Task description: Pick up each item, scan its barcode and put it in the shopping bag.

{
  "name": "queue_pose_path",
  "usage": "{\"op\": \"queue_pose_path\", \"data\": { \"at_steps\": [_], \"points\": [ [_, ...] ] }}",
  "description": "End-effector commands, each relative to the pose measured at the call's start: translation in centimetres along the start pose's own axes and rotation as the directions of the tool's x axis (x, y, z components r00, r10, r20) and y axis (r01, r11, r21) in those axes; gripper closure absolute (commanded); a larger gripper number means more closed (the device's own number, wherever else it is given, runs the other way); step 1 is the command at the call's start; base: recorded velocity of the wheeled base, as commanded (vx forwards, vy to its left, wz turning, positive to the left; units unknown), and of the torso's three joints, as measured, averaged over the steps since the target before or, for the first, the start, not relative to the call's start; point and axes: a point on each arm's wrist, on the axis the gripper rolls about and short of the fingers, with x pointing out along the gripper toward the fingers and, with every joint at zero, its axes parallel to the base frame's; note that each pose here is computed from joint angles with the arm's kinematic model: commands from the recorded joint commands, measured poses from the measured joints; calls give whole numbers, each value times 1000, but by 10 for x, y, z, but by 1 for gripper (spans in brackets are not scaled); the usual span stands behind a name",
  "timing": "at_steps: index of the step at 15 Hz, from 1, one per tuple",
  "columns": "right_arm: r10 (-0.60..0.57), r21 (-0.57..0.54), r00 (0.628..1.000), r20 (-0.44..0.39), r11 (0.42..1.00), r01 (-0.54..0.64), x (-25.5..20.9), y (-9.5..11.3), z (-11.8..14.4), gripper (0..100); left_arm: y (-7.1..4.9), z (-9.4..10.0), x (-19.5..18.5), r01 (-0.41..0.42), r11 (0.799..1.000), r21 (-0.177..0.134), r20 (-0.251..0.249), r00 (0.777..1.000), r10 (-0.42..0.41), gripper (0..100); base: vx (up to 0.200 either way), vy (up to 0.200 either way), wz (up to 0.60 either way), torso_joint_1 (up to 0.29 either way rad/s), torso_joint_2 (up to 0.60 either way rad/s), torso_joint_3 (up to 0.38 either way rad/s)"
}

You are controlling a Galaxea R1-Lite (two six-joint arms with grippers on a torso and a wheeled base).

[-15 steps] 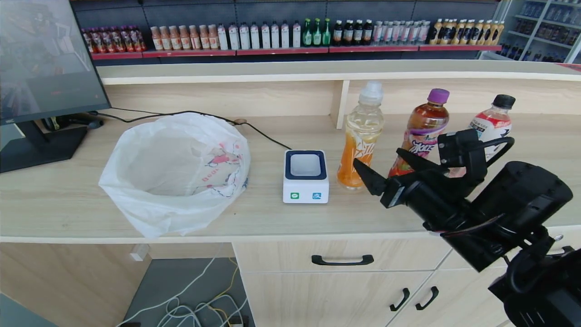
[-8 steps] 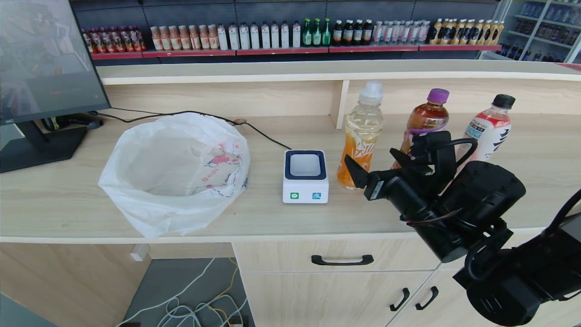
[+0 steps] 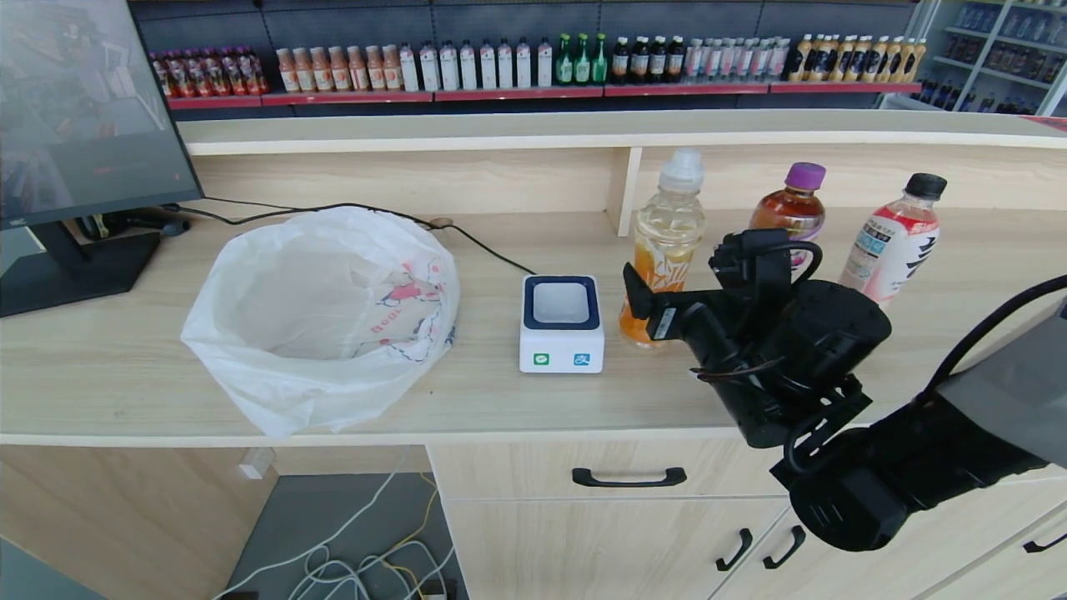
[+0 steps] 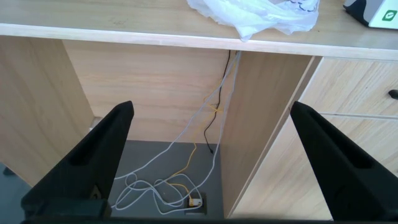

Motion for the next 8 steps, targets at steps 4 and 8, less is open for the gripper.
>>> {"op": "queue_pose_path", "data": {
  "at_steps": [4, 8],
  "points": [
    [-35, -27, 997, 66, 999, 37, 20, 9, -15, 0, 0, 0, 0, 0, 1000, 0, 0, 1000, 0, 0, 0, 0, 0, 0, 0, 0],
    [-46, -39, 997, 55, 998, 49, 23, 16, -24, 0, 0, 0, 0, 0, 1000, 0, 0, 1000, 0, 0, 0, 0, 0, 0, 0, 0]
  ]
}}
